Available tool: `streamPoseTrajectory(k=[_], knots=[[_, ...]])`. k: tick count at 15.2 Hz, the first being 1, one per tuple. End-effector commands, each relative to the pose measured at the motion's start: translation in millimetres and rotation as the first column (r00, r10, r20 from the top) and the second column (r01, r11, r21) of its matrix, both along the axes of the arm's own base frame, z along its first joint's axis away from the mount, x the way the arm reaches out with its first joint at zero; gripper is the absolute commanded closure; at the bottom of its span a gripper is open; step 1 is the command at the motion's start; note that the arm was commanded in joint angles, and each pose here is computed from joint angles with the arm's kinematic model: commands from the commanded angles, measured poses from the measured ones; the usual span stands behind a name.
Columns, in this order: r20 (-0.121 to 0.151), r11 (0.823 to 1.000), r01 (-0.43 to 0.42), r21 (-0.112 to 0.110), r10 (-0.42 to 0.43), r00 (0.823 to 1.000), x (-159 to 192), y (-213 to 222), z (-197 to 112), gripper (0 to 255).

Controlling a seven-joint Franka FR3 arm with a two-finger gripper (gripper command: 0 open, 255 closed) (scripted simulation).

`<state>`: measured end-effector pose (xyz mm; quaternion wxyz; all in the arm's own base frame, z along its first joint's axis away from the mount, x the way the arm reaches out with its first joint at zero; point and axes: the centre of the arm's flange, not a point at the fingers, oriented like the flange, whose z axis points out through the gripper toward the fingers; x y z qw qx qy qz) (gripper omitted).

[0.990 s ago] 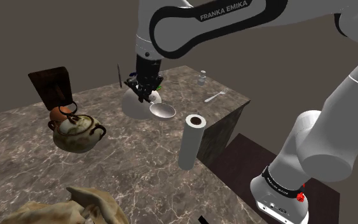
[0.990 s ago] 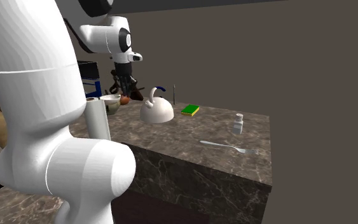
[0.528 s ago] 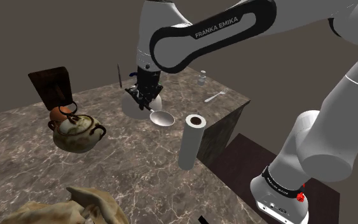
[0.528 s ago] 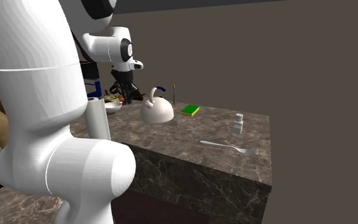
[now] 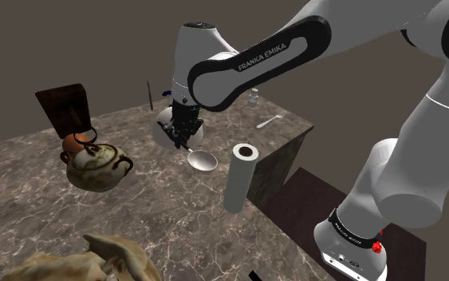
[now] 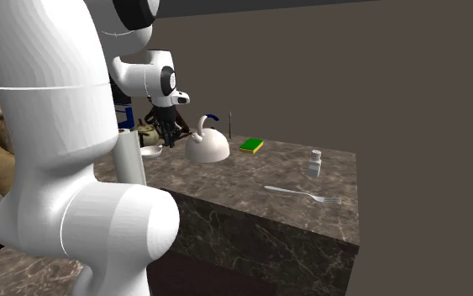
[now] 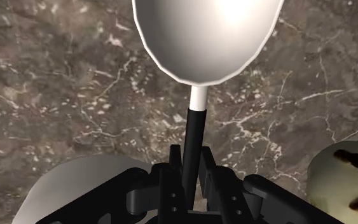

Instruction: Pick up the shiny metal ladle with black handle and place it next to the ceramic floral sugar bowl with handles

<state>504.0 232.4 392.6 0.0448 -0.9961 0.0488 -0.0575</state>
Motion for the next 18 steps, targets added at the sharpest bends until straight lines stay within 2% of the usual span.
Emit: streamPoseTrajectory(k=[1,11,18], knots=[[0.0,1.0,0.0,0.0,0.0,1.0,0,-1,-10,255],[0.0,1.0,0.0,0.0,0.0,1.0,0,-1,-63,255],[0.0,1.0,0.0,0.0,0.0,1.0,0,-1,-65,255]])
